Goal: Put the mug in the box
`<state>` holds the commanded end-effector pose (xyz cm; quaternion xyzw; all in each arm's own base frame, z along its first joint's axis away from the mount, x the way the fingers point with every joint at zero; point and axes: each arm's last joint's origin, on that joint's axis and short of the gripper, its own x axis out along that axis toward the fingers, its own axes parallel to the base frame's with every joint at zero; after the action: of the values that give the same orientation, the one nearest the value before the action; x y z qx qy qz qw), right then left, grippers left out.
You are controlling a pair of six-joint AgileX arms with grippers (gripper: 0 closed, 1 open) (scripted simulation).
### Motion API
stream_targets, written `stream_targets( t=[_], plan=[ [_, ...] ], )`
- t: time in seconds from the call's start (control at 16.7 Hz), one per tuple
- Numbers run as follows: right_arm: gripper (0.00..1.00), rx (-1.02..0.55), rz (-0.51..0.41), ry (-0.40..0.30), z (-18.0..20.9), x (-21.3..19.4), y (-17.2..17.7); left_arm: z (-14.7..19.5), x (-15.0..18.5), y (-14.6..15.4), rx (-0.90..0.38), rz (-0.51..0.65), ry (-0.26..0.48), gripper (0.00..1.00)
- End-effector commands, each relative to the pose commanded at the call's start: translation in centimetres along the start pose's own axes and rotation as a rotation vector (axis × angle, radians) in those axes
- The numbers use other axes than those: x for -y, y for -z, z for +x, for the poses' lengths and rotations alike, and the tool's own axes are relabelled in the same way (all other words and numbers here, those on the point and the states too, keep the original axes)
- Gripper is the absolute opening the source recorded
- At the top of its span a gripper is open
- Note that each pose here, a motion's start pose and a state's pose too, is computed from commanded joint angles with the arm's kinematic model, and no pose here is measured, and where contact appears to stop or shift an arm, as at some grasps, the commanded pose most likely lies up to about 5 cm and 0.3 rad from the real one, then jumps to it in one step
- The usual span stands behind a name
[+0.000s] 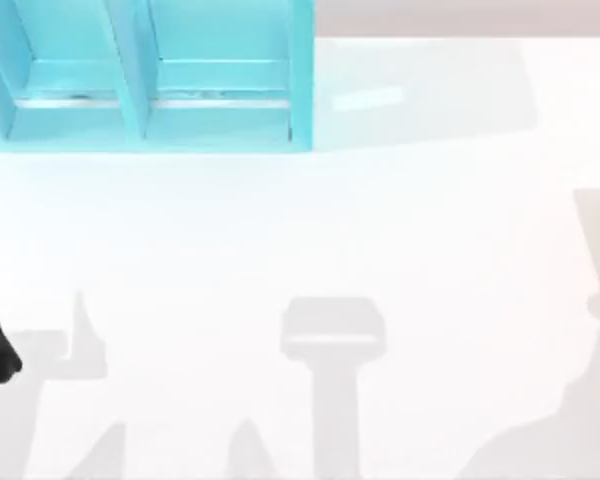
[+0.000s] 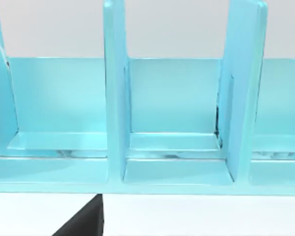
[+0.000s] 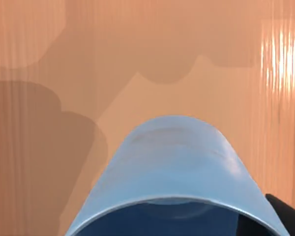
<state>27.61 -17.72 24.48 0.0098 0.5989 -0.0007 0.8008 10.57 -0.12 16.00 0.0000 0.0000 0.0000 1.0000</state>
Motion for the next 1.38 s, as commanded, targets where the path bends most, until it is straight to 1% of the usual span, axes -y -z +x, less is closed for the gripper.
stream_targets(
  t=[0.24,0.54,1.32,1.38],
  plan=[
    [0.00,0.004,-0.003,0.001,3.2,-0.5,0.4,0.0,0.0,0.0,0.000,0.000,0.000,1.00],
    [0.00,0.004,-0.003,0.000,3.7,-0.6,0.5,0.0,0.0,0.0,0.000,0.000,0.000,1.00],
    [0.98,0.004,-0.003,0.000,3.7,-0.6,0.5,0.0,0.0,0.0,0.000,0.000,0.000,1.00],
    [1.00,0.004,-0.003,0.000,3.7,-0.6,0.5,0.0,0.0,0.0,0.000,0.000,0.000,1.00]
  ],
)
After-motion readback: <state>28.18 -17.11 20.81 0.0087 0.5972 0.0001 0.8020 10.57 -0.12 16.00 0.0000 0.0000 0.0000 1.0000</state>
